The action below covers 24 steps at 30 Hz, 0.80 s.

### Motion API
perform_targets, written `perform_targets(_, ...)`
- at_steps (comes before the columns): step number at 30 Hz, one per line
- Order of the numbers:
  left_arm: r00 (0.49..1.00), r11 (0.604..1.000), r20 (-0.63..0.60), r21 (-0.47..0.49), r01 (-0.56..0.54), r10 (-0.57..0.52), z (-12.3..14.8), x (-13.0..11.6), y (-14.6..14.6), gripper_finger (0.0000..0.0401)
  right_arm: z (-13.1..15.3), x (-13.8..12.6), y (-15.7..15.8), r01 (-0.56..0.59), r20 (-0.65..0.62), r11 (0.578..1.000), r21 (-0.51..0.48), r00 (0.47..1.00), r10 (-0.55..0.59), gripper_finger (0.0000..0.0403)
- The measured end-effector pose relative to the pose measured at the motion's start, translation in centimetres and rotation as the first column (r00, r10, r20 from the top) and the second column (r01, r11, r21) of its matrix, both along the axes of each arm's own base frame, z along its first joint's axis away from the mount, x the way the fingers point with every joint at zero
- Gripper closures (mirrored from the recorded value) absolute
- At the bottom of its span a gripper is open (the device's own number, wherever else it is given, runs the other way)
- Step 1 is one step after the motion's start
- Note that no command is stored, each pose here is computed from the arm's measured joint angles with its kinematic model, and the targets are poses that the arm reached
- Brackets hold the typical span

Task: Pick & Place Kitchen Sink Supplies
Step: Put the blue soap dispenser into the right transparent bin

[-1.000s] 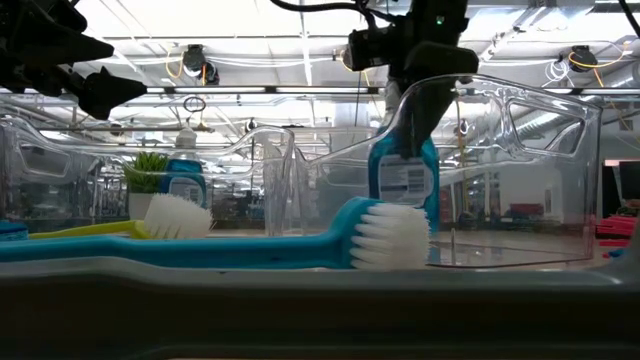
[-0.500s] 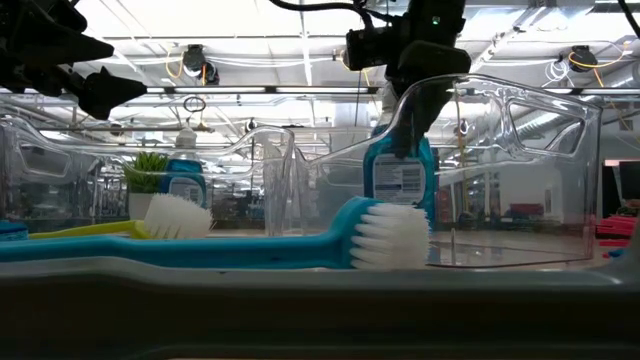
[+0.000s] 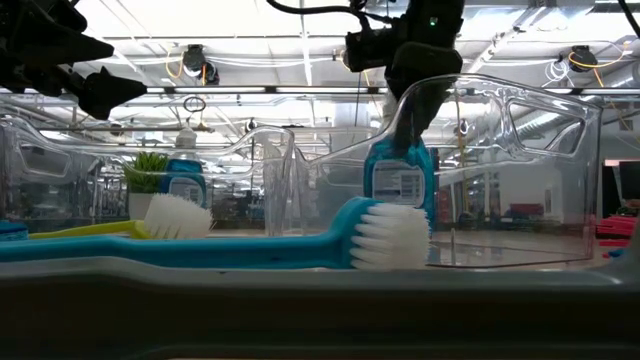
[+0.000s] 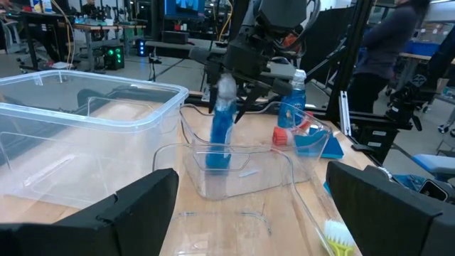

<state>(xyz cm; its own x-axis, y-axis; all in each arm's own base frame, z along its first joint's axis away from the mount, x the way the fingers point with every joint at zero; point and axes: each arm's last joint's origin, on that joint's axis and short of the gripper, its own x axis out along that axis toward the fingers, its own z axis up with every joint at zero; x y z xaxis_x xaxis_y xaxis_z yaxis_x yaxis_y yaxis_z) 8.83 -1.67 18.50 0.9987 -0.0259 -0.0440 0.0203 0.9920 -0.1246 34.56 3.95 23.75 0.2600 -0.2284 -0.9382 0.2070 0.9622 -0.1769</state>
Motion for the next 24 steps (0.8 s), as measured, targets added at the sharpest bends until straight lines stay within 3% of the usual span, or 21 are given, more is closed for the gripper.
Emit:
perform_targets(5,1.0,1.0,0.0,0.0,0.0,0.0,0.0,0.0,0.0,0.004,0.3,-0.1,-0.1,-0.004,0.005,0.999,-0.037,1.0,0.004,0.0156)
perform_targets(13,1.0,1.0,0.0,0.0,0.0,0.0,0.0,0.0,0.0,0.004,3.6,-1.8,-0.4,0.012,0.107,0.999,-0.034,0.994,-0.008,0.0149)
perform_targets(20,1.0,1.0,0.0,0.0,0.0,0.0,0.0,0.0,0.0,0.004,6.8,-5.2,1.7,-0.064,0.122,0.994,0.083,0.991,0.054,0.0149)
perform_targets(24,1.0,1.0,0.0,0.0,0.0,0.0,0.0,0.0,0.0,0.004,8.1,-8.0,3.9,-0.028,0.099,0.99,0.135,0.995,0.015,0.0147)
